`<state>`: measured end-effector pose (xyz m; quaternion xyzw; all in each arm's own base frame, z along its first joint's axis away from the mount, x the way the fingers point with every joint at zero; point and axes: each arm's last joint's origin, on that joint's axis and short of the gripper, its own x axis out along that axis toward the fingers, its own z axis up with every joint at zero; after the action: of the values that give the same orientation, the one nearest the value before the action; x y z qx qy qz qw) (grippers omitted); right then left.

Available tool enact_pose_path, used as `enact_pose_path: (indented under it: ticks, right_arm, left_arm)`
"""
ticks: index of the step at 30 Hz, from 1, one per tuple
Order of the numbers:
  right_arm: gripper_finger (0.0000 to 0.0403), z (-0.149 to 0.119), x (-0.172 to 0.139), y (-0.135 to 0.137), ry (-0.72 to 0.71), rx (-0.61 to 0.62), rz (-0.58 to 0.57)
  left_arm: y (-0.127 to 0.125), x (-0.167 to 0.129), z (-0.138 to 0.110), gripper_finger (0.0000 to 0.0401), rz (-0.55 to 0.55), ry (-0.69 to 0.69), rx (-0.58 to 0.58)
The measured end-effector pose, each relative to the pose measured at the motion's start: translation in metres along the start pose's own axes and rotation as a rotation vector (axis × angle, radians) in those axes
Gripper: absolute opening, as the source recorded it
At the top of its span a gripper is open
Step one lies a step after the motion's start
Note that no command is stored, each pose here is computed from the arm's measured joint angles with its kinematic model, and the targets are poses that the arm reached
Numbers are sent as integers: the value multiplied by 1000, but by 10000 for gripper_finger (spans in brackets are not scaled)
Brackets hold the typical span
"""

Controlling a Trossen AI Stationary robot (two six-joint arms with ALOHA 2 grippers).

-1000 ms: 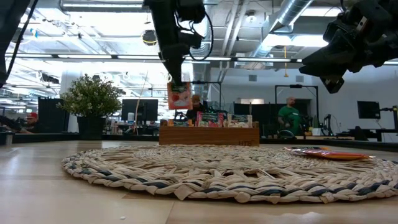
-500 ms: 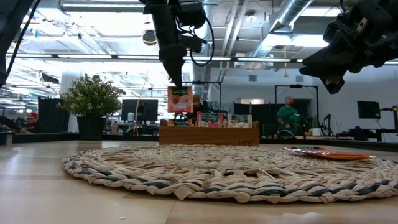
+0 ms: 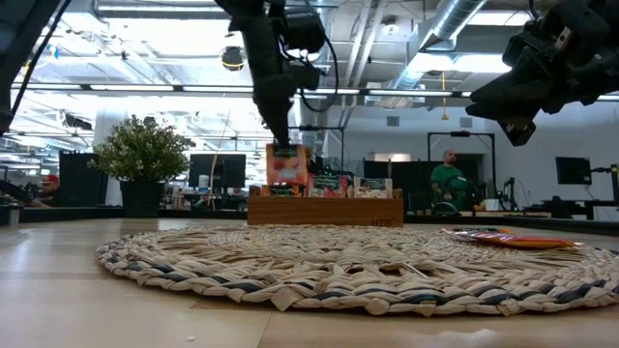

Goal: Pick & Place Tea
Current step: Put the orange tea bag into the left section of the wooden organizer

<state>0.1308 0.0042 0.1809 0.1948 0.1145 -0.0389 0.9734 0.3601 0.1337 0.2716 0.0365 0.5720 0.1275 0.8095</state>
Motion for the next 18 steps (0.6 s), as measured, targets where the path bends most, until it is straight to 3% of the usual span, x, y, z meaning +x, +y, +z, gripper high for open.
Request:
enact_pose_path:
  ticks: [6,18]
  right_arm:
    - [98,1,0,0,-6,0,3]
    - [98,1,0,0,-6,1,3]
  left_arm:
    - [-5,22,0,0,5,76,41]
    - [-1,27,-2,0,43,105,70]
